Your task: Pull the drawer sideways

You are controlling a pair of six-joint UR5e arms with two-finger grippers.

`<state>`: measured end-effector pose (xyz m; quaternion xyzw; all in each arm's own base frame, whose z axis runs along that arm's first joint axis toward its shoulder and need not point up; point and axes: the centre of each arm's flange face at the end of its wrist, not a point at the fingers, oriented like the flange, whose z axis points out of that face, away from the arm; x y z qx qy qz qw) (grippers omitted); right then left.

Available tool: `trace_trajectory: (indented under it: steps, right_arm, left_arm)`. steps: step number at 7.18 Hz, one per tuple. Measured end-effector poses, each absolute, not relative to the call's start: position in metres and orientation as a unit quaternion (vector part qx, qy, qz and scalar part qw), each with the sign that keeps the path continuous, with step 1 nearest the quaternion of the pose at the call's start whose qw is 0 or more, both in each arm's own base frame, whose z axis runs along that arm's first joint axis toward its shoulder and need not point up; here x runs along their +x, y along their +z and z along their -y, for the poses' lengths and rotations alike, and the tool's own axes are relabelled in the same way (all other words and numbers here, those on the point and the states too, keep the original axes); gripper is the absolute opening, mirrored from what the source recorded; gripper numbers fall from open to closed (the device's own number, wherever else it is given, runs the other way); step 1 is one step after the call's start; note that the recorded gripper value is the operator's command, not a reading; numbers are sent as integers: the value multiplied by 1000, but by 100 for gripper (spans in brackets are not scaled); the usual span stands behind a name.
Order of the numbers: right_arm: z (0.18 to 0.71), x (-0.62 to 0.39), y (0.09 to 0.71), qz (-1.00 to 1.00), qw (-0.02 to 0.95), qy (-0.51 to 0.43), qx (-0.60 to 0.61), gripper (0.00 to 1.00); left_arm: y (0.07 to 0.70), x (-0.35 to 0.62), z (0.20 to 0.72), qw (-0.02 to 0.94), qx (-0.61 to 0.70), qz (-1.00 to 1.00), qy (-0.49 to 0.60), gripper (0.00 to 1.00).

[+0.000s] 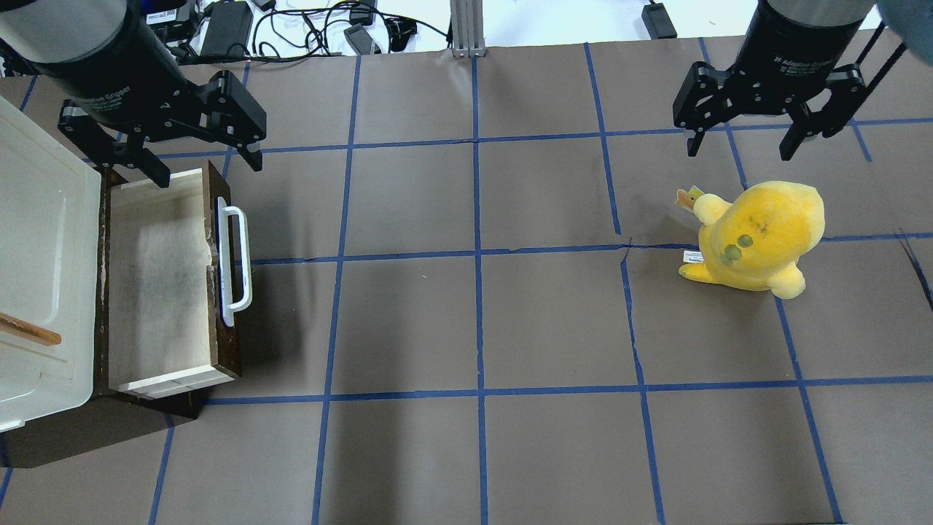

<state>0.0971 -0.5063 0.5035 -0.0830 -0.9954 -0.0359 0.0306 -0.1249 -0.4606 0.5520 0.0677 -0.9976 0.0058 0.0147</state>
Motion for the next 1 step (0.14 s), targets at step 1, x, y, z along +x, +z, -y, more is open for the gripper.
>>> trace_trajectory:
  steps: [1]
  right_arm:
    - [506, 97, 503, 995, 31, -36, -83, 100]
  left_arm:
    - [552, -125, 461, 15, 68, 998, 6, 100]
